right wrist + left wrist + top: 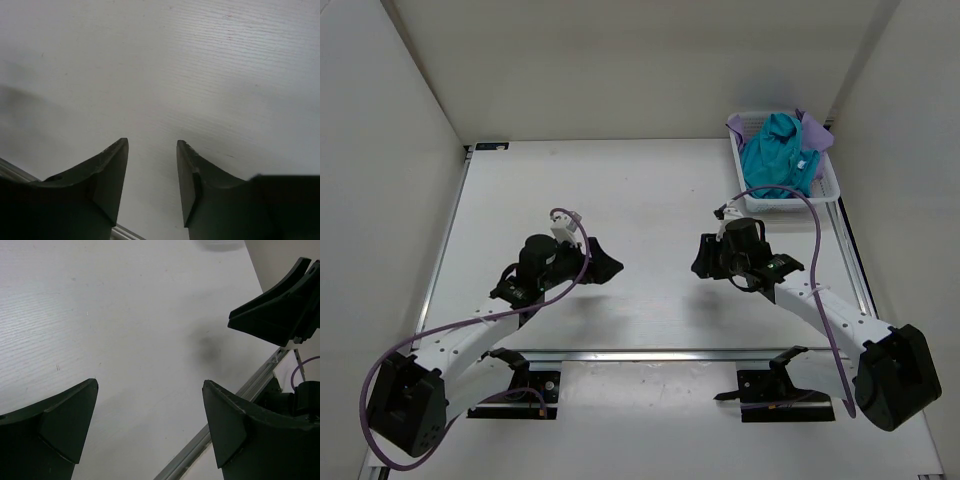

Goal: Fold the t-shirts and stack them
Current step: Grab crumpled tshirt from bin with the right arm

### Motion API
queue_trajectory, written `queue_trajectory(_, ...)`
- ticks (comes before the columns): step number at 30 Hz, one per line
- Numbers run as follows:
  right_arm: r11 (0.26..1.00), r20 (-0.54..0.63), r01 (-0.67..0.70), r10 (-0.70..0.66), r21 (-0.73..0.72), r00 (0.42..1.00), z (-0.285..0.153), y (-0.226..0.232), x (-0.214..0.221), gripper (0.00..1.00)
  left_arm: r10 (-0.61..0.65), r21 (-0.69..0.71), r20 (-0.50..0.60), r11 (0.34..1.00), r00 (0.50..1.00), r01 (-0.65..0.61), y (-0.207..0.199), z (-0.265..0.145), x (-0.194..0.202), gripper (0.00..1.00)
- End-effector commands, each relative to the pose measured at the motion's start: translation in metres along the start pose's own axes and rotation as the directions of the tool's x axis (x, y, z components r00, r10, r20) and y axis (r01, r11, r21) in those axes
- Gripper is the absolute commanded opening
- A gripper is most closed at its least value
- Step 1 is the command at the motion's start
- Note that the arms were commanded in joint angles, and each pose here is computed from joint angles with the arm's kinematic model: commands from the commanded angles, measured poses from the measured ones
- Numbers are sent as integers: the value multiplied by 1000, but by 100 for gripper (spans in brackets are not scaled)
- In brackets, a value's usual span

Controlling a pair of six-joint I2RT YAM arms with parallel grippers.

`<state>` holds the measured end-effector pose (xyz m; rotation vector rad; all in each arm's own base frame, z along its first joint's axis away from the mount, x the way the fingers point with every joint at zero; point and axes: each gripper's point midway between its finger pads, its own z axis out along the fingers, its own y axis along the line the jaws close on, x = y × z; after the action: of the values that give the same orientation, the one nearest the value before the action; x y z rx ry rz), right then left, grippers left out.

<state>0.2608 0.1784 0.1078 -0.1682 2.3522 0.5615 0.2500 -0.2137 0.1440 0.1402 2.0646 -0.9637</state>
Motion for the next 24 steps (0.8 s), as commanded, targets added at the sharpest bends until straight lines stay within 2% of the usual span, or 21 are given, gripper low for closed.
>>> queue_trajectory(1, 999, 48, -2, 4, -39, 999, 1, 11, -19, 38, 29, 81, 33, 996, 999, -31, -12, -3, -7, 97)
queue_trajectory(2, 999, 50, -1, 3, -36, 999, 1, 11, -20, 33, 22, 94, 53, 995, 998, -27, -13, -3, -9, 95)
queue_trajectory(3, 999, 41, -4, 5, -45, 999, 2, 14, -19, 25, 26, 124, 53, 992, 998, -32, -18, -4, -7, 82)
queue_trajectory(4, 999, 32, -7, 9, -42, 999, 4, 13, -17, 11, 27, 138, 47, 990, 999, -33, -20, -3, -3, 62)
queue_trajectory(5, 999, 35, -7, 8, -53, 999, 6, 16, -22, 4, 24, 124, 41, 992, 999, -29, -18, -1, -3, 37)
queue_trajectory(7, 999, 47, -2, 5, -52, 999, 6, 19, -28, 0, 6, 124, 59, 992, 998, -13, -17, 0, -7, 23)
queue_trajectory(12, 999, 84, -20, 23, -32, 996, 5, 18, -57, 0, -40, 190, 100, 982, 994, 21, -26, -1, -14, 23)
queue_trajectory(14, 998, 103, -57, 56, 15, 993, 6, 0, -75, 0, -60, 263, 117, 964, 991, 28, -32, -5, -11, 22)
queue_trajectory(15, 996, 130, -79, 73, 37, 989, -1, -10, -93, 0, -105, 259, 103, 963, 989, 75, -26, -4, -7, 23)
queue_trajectory(17, 986, 157, -112, 92, 125, 983, -3, -35, -112, 0, -113, 268, 98, 960, 989, 83, -23, -3, -3, 35)
queue_trajectory(19, 973, 184, -153, 121, 175, 976, -8, -60, -130, 0, -98, 253, 81, 965, 992, 74, -21, -1, 3, 37)
queue_trajectory(21, 945, 226, -222, 168, 241, 959, -13, -96, -149, 0, -103, 234, 66, 968, 992, 85, -20, -1, 9, 33)
queue_trajectory(22, 939, 245, -229, 166, 258, 955, -18, -103, -159, 0, -136, 219, 115, 970, 984, 108, -19, -7, 0, 35)
queue_trajectory(23, 920, 250, -251, 178, 300, 952, -19, -119, -161, 0, -215, 199, 128, 962, 968, 187, -10, -13, 3, 40)
queue_trajectory(24, 912, 268, -259, 176, 317, 947, -24, -129, -169, 0, -232, 204, 153, 959, 961, 199, -5, -20, 8, 43)
